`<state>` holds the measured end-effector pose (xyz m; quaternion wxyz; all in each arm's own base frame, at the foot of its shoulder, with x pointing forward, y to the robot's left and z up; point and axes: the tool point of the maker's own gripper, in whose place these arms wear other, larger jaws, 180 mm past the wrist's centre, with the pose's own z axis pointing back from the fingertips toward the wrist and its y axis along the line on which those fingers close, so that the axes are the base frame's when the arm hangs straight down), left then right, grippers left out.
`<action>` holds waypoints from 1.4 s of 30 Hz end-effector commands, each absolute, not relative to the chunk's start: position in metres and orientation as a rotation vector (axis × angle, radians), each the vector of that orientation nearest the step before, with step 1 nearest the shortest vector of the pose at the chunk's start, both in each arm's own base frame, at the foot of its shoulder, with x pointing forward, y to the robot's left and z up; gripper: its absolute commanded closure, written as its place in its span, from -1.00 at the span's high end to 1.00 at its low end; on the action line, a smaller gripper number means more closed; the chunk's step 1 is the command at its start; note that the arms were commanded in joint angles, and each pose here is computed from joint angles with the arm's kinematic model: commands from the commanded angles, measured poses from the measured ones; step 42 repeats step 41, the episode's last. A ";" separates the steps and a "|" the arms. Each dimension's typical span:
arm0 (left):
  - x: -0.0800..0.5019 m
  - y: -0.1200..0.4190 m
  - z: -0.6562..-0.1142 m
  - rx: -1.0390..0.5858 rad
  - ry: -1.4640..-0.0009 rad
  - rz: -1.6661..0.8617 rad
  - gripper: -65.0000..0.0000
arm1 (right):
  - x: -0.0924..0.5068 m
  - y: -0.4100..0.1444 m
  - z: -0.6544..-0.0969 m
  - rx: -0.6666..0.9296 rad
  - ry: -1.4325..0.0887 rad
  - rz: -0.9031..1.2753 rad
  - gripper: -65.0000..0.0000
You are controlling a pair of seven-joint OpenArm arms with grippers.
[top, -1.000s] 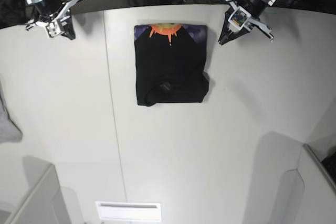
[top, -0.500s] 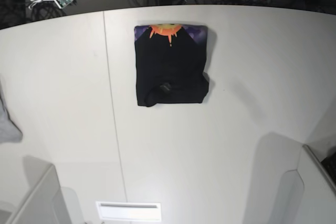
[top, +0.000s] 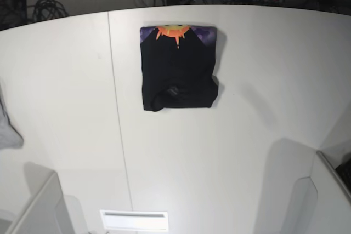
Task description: Fold the T-shirt properly
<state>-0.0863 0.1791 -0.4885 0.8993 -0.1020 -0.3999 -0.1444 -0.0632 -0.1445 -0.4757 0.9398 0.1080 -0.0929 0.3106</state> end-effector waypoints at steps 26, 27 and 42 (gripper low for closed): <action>-0.104 0.185 -0.618 -0.233 -0.271 -0.287 -1.00 | -0.152 -0.146 -0.639 0.196 0.093 0.324 -1.00; -0.101 0.185 -0.620 -0.231 -0.263 -0.290 -1.00 | -0.150 -0.136 -0.640 0.210 0.087 0.317 -1.00; -0.097 0.186 -0.621 -0.228 -0.267 -0.293 -1.00 | -0.126 -0.120 -0.645 0.214 0.035 0.201 -1.00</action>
